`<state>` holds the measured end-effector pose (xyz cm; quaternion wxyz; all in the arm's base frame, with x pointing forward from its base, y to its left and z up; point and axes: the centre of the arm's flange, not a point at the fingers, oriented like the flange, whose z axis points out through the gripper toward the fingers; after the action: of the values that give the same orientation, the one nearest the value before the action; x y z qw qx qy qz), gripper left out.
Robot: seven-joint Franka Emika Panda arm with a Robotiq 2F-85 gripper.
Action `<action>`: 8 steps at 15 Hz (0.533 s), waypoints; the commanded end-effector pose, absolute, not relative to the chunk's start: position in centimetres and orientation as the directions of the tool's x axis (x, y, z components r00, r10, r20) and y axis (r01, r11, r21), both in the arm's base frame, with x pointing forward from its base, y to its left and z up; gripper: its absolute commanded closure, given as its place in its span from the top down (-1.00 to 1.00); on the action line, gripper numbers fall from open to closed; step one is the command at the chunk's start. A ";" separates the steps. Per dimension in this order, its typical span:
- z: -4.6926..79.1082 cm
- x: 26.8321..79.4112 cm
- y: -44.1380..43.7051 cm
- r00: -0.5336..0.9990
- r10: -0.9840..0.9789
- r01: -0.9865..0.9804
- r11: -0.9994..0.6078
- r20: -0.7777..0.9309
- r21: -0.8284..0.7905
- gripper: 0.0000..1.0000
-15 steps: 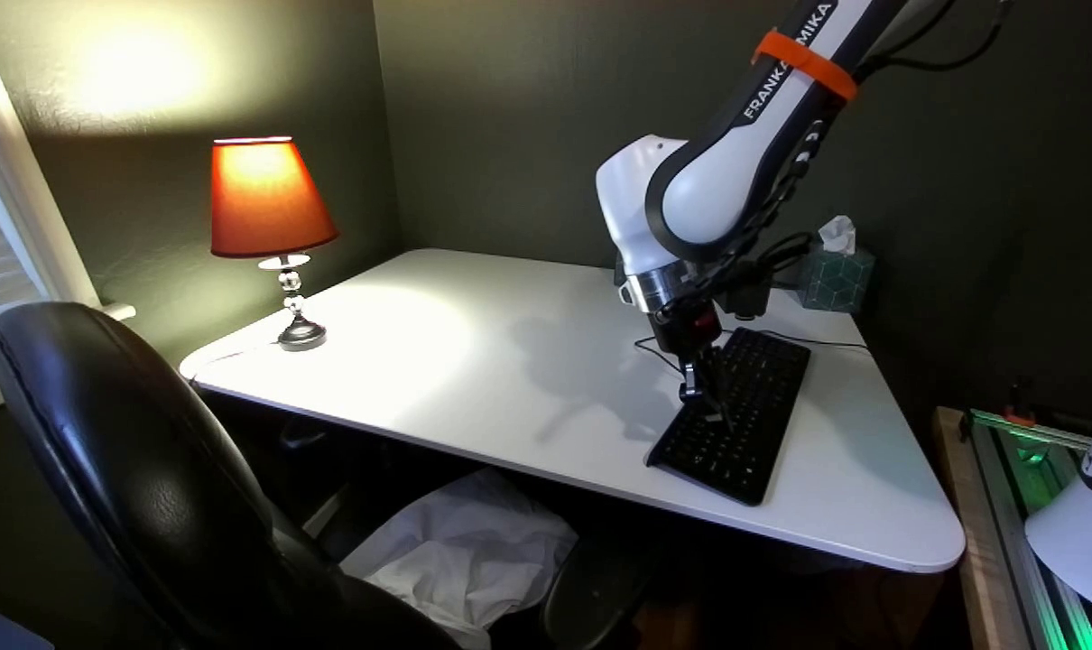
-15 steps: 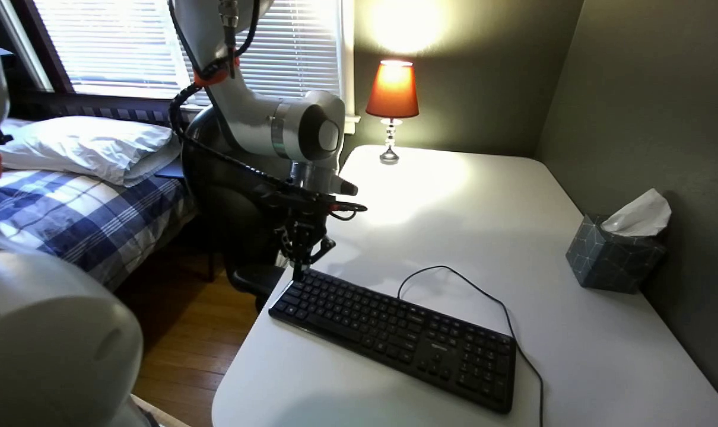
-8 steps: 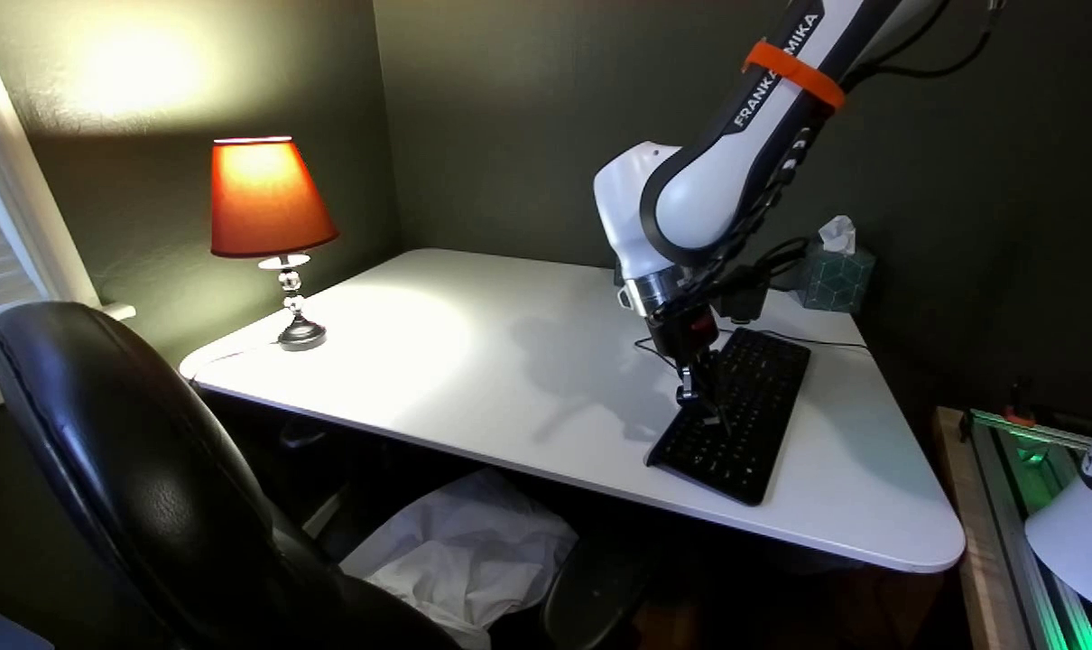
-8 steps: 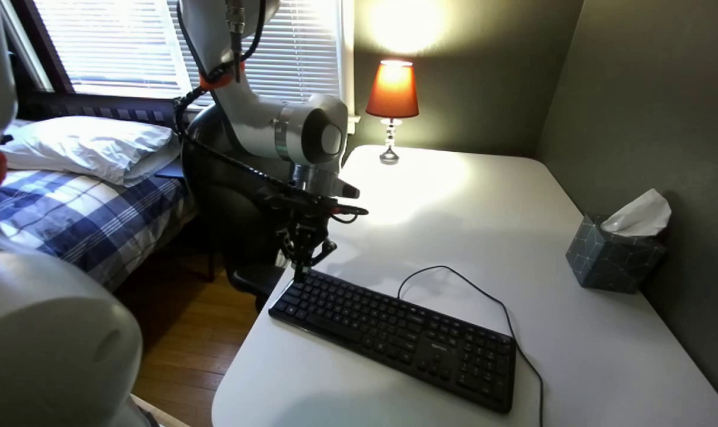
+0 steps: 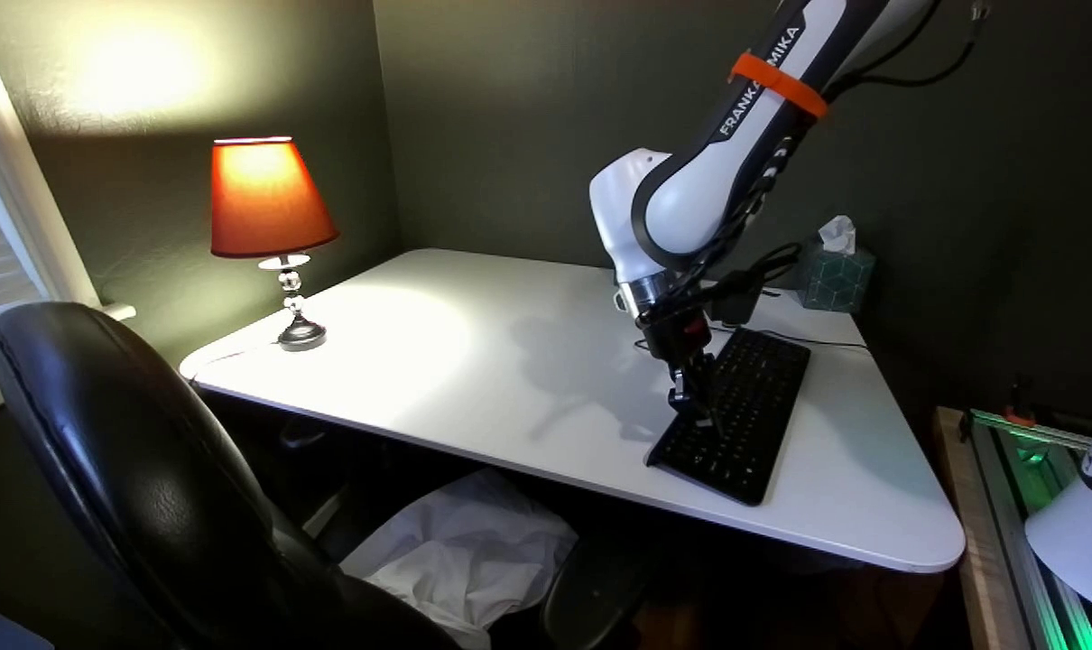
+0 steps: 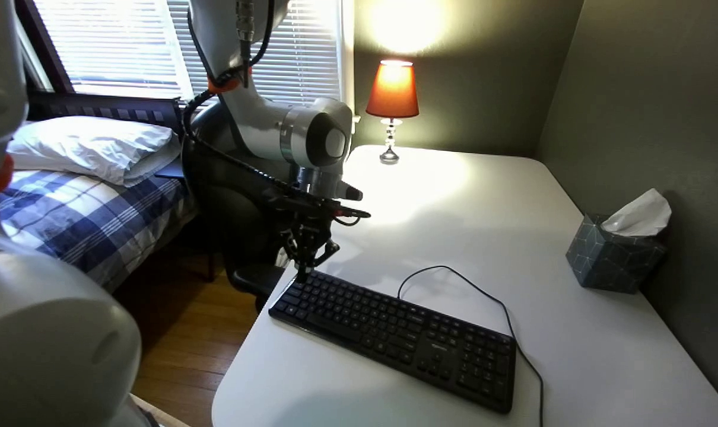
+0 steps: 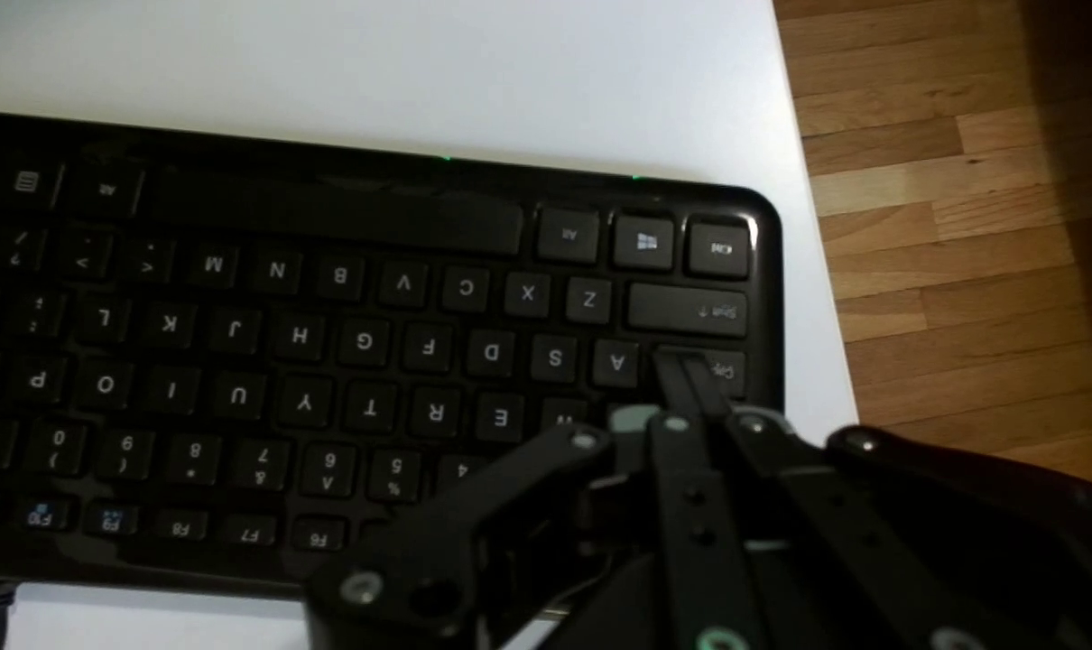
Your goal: Press a key on the keyboard
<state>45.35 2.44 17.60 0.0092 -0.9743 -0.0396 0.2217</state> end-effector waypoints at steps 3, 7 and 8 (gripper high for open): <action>16.5 46.0 2.1 0.902 0.073 0.057 -0.997 -0.425 -0.050 -1.00; 16.3 46.3 2.2 0.900 0.076 0.059 -0.997 -0.429 -0.053 -1.00; 16.2 46.4 2.2 0.900 0.078 0.060 -0.997 -0.429 -0.054 -1.00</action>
<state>45.88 2.26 16.99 0.0102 -0.9738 -0.0372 0.2240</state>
